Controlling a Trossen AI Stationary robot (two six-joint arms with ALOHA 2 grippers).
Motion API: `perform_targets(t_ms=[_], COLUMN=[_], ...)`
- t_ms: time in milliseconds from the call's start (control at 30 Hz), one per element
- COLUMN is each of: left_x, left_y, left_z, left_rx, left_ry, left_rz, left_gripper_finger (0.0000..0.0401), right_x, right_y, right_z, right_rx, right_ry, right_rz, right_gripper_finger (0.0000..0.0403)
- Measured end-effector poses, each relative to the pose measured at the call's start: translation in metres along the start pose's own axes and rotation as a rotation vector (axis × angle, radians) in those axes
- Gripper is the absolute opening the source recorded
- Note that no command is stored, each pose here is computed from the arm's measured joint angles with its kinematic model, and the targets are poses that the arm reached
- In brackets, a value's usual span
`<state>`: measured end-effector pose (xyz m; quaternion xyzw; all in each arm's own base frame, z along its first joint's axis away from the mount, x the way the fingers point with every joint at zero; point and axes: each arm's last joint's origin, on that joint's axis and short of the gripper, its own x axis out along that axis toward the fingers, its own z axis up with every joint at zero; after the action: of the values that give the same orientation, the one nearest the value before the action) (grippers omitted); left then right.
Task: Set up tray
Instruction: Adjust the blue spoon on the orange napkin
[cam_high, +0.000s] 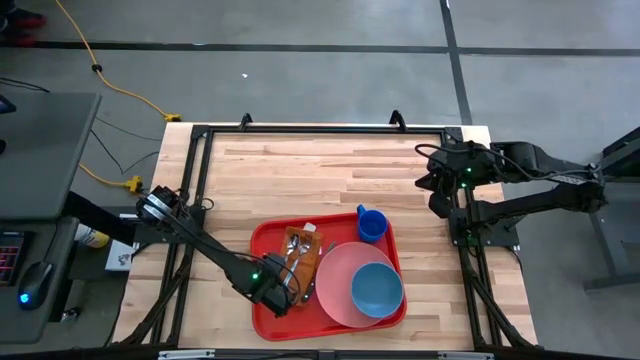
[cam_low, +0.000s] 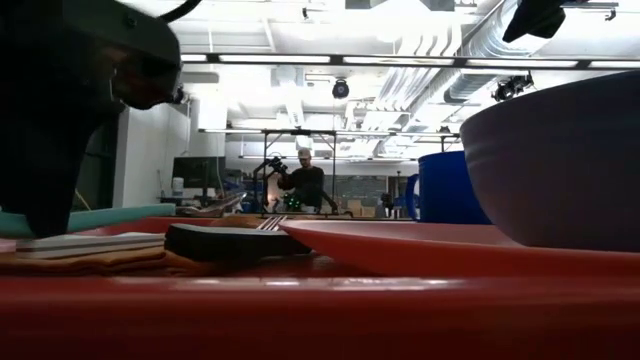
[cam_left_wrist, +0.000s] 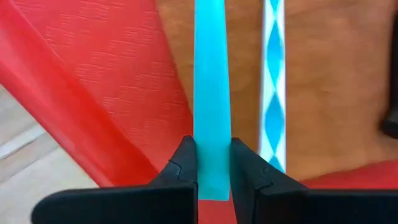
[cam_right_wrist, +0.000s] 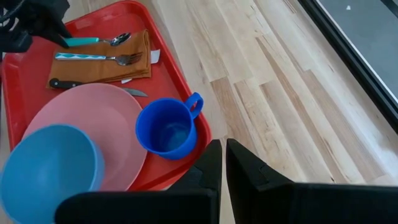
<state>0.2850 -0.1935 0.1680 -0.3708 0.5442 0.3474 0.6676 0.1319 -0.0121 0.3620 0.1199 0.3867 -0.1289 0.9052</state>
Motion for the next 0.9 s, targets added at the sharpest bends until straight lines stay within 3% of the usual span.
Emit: perform_targets(t_ms=[600,900], left_x=[0.0077,0.009], left_y=[-0.0113,-0.007], left_z=[-0.0013,0.0065], left_rx=[-0.016,-0.028], left_ry=[-0.02,-0.047], left_rz=[-0.087,-0.037], left_gripper_finger=[0.007,0.007], right_x=[-0.0001,-0.0001], right_y=[0.0006,0.0007], right_z=[0.0005,0.0005], right_rx=[0.015,0.015], right_ry=[-0.002,-0.001], right_rz=[0.017,0.021], right_gripper_finger=[0.0,0.0])
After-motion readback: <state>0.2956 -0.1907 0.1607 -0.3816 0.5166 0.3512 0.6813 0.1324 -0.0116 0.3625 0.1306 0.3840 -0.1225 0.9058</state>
